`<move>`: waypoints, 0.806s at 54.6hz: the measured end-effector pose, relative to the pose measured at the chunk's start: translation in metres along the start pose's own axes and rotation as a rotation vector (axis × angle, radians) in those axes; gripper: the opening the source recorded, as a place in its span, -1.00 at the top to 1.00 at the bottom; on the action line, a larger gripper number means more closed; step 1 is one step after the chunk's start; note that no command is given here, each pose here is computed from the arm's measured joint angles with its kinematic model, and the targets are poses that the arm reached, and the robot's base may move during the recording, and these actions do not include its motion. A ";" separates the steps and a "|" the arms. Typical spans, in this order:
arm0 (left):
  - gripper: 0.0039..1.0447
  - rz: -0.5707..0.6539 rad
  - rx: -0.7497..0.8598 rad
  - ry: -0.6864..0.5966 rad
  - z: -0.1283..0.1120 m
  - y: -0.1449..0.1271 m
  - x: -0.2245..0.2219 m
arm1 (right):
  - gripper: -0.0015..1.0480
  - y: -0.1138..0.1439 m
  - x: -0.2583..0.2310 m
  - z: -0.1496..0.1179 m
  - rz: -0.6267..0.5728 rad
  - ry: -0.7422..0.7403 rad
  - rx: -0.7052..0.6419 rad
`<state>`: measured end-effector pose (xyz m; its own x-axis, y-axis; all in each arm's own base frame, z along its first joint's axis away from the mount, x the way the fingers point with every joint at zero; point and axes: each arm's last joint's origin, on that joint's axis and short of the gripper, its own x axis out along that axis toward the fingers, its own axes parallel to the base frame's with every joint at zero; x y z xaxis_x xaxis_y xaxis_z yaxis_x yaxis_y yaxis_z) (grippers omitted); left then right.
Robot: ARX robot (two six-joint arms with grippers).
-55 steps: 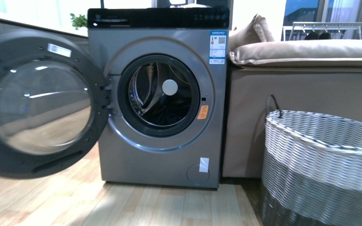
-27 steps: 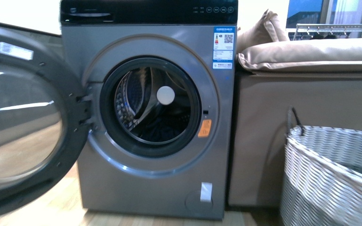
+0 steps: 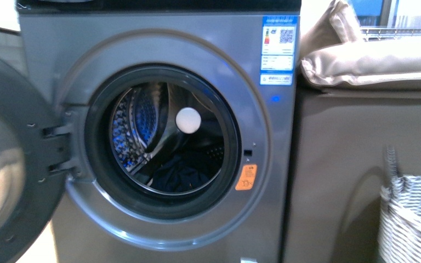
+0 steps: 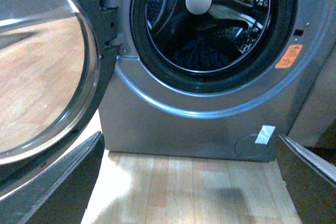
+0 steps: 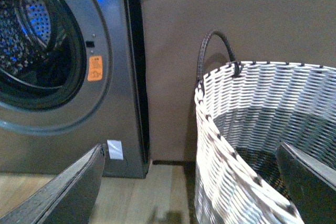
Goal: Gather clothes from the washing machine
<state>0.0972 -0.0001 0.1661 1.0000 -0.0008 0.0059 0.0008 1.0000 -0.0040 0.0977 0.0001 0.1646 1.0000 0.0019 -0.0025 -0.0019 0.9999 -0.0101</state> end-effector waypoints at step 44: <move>-0.88 0.000 0.000 0.000 0.000 0.000 0.000 | -0.85 0.000 0.000 0.000 -0.003 0.000 0.000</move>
<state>0.0972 -0.0001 0.1661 1.0000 -0.0011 0.0055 0.0012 1.0000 -0.0040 0.0977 0.0000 0.1646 1.0000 -0.0011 -0.0021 0.0011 1.0000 -0.0097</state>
